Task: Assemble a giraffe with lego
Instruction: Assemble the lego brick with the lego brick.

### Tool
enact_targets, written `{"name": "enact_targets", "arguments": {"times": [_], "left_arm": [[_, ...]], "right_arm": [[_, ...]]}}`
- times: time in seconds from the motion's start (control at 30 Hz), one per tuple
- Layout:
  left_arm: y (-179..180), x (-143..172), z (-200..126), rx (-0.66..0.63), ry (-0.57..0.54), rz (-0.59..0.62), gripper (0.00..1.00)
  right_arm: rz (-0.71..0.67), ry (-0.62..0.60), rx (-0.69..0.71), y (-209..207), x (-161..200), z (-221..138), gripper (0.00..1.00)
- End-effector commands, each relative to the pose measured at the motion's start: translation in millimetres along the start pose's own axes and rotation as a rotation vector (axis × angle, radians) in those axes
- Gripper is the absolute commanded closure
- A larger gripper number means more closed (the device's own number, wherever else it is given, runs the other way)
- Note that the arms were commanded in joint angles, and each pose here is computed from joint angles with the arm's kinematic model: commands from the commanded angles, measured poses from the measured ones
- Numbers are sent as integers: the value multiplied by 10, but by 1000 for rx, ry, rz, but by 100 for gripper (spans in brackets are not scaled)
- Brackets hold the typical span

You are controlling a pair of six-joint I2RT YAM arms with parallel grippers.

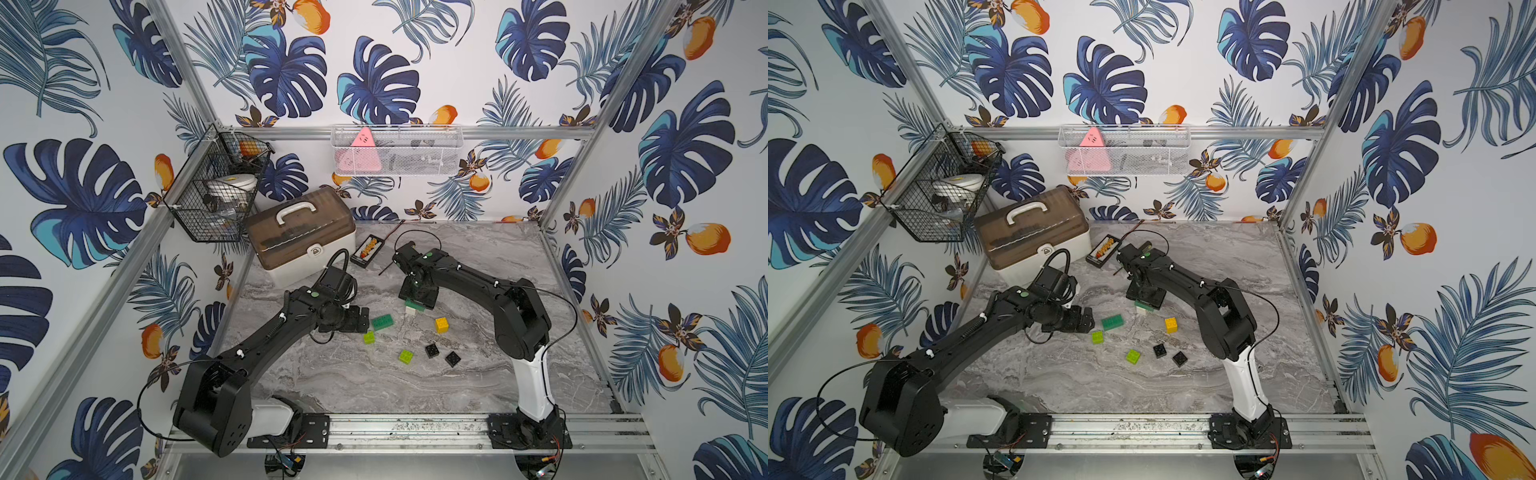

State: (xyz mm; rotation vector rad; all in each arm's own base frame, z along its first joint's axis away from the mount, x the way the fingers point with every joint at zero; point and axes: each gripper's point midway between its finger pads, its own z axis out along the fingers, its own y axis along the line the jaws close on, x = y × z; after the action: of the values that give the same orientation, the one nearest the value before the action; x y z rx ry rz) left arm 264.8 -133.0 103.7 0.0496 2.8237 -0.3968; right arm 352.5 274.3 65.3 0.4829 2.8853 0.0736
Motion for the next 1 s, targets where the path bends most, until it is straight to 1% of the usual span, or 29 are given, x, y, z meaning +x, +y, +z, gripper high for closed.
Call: {"name": "enact_targets", "arguments": {"times": [0.0, 0.33, 0.53, 0.97], "left_arm": [[-10, -20, 0, 3, -9, 21, 2], [2, -18, 2, -4, -7, 27, 2], [2, -18, 16, -4, -4, 30, 2], [-1, -27, 22, -3, -6, 33, 2]], "right_arm": [[26, -11, 16, -57, 0, -25, 78], [7, -5, 35, -41, 2, 59, 77], [-8, 3, 62, -106, 32, 103, 77], [-12, 8, 88, -221, 71, 70, 77]]}}
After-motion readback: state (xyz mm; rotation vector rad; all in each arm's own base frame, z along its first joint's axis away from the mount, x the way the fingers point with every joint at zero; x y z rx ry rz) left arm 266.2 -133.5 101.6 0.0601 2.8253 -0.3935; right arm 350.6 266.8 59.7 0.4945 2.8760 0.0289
